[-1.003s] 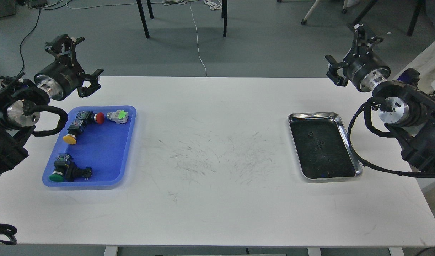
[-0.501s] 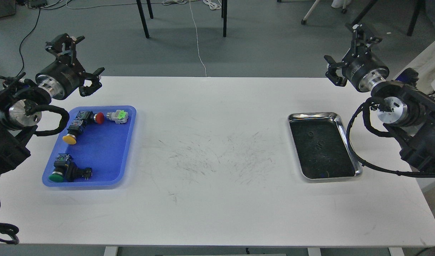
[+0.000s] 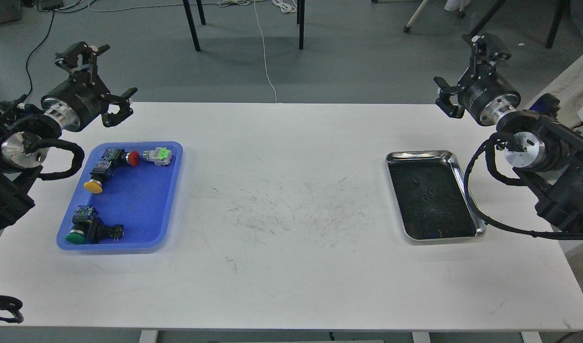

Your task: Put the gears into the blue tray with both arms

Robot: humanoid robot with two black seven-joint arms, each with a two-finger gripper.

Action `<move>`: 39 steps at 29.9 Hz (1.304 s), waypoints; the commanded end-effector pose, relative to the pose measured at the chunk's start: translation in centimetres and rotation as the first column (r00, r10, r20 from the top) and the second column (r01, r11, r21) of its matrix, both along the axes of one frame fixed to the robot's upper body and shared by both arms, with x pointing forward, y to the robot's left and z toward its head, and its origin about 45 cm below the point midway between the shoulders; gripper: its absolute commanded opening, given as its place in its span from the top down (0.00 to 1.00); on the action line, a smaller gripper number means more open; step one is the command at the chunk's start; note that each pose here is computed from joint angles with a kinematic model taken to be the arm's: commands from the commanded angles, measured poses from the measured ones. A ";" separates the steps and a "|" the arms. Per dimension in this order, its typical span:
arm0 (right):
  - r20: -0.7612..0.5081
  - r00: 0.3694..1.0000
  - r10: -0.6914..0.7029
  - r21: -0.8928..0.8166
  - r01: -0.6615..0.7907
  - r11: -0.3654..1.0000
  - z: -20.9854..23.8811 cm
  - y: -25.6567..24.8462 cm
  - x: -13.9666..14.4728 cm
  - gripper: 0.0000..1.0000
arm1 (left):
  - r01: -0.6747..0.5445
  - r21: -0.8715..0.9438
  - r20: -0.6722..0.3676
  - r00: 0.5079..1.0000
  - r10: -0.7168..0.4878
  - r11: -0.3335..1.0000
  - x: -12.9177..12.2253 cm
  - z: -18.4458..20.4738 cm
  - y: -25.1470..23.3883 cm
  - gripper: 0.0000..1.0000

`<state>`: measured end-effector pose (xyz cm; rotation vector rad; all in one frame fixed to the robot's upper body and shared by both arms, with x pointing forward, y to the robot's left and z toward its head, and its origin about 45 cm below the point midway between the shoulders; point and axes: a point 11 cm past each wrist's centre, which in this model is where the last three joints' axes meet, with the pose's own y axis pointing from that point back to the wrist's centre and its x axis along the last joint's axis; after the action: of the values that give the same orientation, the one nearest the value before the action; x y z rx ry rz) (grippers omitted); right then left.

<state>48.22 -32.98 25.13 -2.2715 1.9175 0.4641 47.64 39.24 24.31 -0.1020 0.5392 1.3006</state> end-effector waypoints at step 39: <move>-0.008 1.000 0.002 -0.017 -0.002 1.000 -0.3 0.2 -0.1 0.01 | -0.062 0.094 0.115 0.992 0.051 0.994 0.5 0.3 0.0 0.01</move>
<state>48.16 -32.71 24.86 -2.2868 1.9298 0.4620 48.09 39.27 24.78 -0.1126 0.3761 1.3569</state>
